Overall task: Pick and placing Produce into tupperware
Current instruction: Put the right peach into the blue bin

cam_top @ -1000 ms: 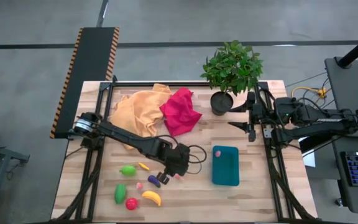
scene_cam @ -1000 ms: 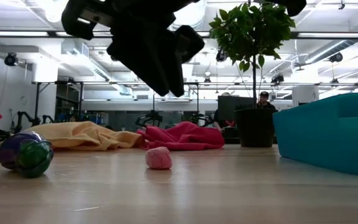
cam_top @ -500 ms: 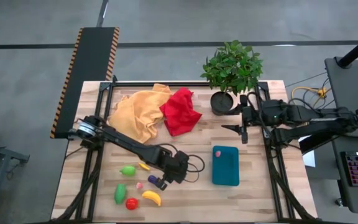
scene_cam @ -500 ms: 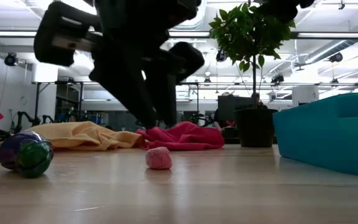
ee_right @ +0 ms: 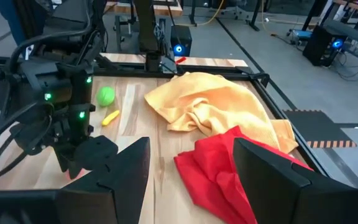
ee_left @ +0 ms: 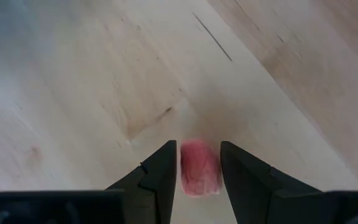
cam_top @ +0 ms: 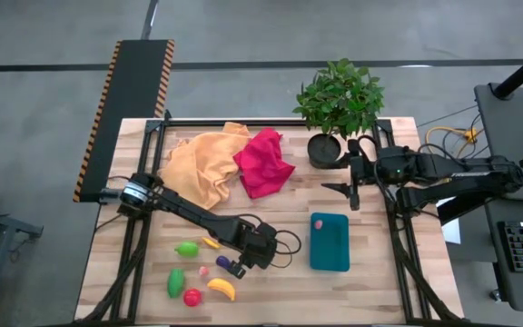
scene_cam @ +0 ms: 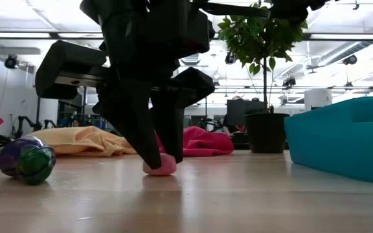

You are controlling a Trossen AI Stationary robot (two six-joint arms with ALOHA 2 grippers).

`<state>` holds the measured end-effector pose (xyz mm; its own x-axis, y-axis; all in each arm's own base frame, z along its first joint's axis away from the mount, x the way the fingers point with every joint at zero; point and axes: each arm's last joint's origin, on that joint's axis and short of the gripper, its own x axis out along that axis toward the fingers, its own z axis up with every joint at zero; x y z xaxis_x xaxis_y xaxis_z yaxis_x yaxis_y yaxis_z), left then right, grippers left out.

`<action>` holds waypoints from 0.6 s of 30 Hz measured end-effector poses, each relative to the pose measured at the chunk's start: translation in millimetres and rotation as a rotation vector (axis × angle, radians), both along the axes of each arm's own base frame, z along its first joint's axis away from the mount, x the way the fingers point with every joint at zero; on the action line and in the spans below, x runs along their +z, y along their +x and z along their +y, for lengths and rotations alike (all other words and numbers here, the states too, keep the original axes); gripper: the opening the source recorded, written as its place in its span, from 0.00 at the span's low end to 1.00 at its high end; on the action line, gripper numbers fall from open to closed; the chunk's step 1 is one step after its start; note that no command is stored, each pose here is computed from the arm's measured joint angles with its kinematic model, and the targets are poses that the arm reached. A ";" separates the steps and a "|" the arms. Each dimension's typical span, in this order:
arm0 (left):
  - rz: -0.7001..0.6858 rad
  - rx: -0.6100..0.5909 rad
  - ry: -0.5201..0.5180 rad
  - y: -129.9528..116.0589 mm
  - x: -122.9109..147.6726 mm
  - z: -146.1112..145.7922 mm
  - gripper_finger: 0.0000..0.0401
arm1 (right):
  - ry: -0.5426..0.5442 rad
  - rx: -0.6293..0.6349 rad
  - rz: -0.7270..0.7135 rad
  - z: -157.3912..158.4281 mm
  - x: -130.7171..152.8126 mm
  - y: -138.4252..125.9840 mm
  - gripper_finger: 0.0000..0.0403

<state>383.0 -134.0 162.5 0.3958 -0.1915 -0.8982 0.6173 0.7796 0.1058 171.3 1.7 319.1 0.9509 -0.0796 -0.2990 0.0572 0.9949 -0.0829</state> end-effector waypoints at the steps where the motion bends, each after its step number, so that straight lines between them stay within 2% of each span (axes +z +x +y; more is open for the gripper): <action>1: 0.001 0.000 0.000 -0.1 0.0 0.0 0.27 | 0.000 0.000 -0.001 0.0 0.1 -0.1 0.56; 18: 0.002 0.002 -0.002 -3.8 -9.6 1.9 0.27 | -0.003 0.001 -0.001 0.0 0.1 0.0 0.56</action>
<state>379.3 -132.1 152.9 0.3941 -0.1922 -0.8987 0.6158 0.7812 0.1030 171.2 1.7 319.3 0.9512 -0.0795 -0.2981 0.0563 0.9947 -0.0859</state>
